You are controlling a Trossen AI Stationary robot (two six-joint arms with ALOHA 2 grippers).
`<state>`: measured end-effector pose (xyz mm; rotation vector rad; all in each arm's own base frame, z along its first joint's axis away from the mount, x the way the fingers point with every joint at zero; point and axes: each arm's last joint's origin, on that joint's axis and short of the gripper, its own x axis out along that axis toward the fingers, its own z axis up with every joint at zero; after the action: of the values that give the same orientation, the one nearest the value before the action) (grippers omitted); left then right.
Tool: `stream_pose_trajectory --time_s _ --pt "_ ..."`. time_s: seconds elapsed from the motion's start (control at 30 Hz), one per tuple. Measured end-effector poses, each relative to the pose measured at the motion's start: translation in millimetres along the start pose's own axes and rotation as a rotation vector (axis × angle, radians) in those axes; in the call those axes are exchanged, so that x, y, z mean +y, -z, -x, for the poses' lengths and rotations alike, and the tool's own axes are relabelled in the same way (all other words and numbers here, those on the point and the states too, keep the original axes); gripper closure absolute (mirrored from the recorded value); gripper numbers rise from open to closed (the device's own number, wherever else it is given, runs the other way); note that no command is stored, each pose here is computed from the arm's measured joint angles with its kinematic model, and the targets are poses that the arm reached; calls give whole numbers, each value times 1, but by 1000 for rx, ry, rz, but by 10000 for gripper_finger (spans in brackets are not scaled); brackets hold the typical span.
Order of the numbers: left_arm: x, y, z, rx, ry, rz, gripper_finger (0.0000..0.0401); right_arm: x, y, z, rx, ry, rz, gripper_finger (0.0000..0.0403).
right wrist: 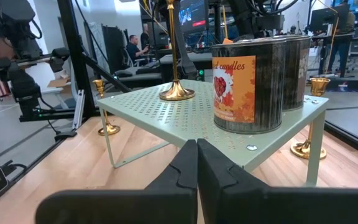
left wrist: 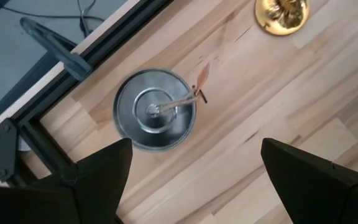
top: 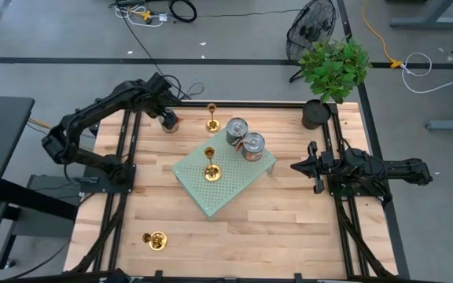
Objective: Pick & Place candle stick holders
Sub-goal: Put the silver scented candle on the shelf
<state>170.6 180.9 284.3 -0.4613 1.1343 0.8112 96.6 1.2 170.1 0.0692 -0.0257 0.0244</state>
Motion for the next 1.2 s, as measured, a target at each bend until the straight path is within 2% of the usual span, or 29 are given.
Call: stream_pose_trajectory --time_s 0.17,0.37,0.73,1.2 --pt "2 0 0 5 -3 6 32 0 0 0 0 0 0 400" --pt "2 0 0 6 -2 5 4 0 0 0 0 0 0 400" --pt "2 2 0 26 -16 4 1 0 0 0 0 0 0 400" --pt "20 5 -1 55 -38 58 1 0 0 0 0 0 0 400"
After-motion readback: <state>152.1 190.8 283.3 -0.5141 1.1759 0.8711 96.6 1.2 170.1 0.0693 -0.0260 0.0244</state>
